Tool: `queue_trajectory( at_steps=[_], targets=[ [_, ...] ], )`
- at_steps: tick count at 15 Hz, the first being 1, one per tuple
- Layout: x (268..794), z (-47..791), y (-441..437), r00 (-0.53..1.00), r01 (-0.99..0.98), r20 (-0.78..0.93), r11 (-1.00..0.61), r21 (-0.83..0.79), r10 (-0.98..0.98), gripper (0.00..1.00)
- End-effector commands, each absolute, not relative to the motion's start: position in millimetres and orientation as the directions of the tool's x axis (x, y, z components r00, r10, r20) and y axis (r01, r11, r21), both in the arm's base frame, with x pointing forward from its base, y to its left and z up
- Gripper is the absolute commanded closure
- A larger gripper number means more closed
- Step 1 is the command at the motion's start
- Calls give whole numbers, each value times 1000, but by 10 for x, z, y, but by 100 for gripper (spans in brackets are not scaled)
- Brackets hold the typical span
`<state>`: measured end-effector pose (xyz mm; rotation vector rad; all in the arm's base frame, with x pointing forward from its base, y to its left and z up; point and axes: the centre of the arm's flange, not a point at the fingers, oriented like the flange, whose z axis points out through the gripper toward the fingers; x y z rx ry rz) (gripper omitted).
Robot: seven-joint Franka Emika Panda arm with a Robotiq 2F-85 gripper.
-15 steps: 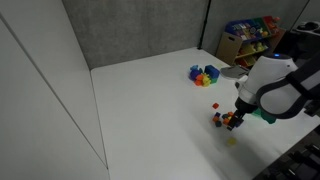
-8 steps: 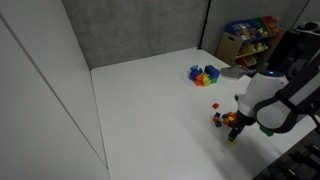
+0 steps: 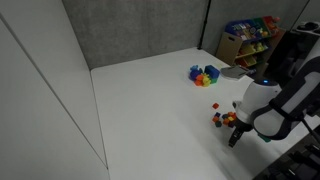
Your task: Put the yellow block in the bowl
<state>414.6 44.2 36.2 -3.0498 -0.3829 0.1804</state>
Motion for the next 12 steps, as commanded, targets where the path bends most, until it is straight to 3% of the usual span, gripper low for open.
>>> queue_trajectory(
  at_steps=[1,6,12],
  targets=[
    [4224,299,448,963,249,-92,-966,-67,254,53],
    [4287,584,424,964,249,-78,-965,-87,255,92],
    [4428,1331,116,980,197,-6,-979,-47,198,90]
  ],
)
